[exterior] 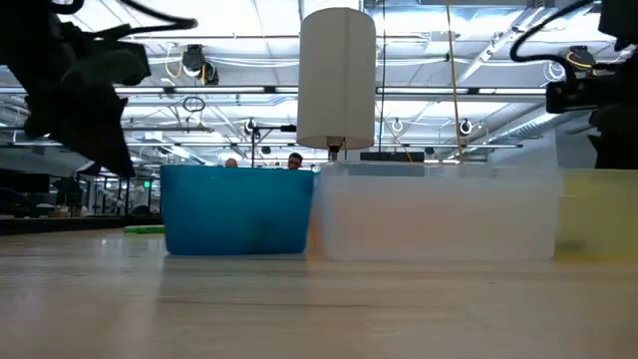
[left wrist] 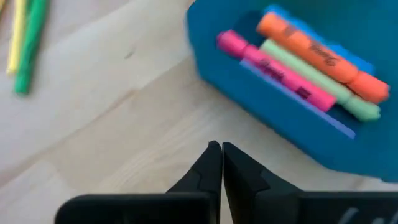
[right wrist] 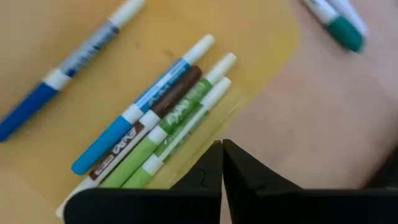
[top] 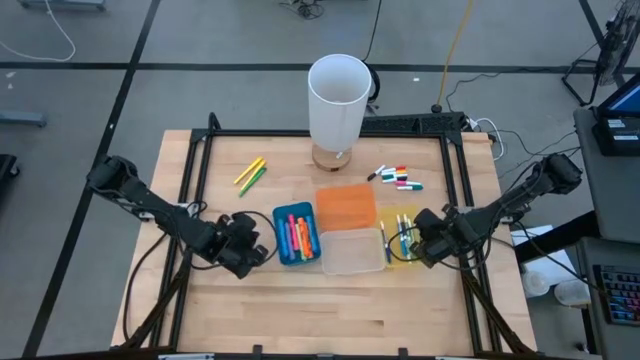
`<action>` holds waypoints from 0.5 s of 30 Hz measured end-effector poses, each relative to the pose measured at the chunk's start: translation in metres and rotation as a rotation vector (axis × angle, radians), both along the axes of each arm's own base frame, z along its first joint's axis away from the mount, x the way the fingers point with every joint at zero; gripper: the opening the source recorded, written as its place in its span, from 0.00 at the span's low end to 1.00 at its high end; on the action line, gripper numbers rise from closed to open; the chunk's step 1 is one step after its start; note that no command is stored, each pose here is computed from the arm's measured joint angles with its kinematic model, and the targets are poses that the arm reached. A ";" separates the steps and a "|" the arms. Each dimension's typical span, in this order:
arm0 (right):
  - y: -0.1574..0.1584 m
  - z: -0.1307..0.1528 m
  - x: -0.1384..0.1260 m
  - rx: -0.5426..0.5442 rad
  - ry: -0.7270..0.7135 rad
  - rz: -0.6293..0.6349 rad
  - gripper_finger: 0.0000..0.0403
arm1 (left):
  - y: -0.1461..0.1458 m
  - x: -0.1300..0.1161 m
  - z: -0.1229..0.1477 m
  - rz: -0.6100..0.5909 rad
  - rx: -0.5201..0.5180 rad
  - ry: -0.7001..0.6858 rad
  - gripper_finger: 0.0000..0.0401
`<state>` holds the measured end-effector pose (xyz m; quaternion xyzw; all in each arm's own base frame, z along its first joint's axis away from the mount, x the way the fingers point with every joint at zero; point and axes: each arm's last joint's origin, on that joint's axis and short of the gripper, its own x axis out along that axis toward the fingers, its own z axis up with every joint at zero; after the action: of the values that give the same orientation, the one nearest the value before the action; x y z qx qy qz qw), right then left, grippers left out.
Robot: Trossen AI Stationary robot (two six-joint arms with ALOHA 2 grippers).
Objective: Pick & Place Markers
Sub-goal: Adjust the bins on the table
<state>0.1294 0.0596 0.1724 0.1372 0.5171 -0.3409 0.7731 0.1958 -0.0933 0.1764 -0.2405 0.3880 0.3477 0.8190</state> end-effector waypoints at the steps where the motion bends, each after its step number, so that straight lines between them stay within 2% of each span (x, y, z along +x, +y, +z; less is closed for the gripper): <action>1: 0.001 0.000 0.002 0.006 -0.012 0.012 0.00 | 0.001 -0.002 -0.001 0.022 -0.009 0.012 0.03; 6: -0.001 0.001 0.011 0.022 -0.059 0.046 0.00 | 0.001 -0.005 -0.002 0.042 -0.060 0.060 0.02; 10: -0.003 0.001 0.014 0.024 -0.072 0.040 0.00 | 0.001 -0.005 -0.002 0.043 -0.058 0.049 0.05; 15: -0.003 0.002 0.018 -0.003 -0.117 0.042 0.00 | -0.001 -0.002 -0.001 0.018 -0.056 0.025 0.03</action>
<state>0.1471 0.0564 0.1740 0.1447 0.4733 -0.3167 0.8092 0.1940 -0.0941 0.1753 -0.2622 0.4058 0.3471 0.8038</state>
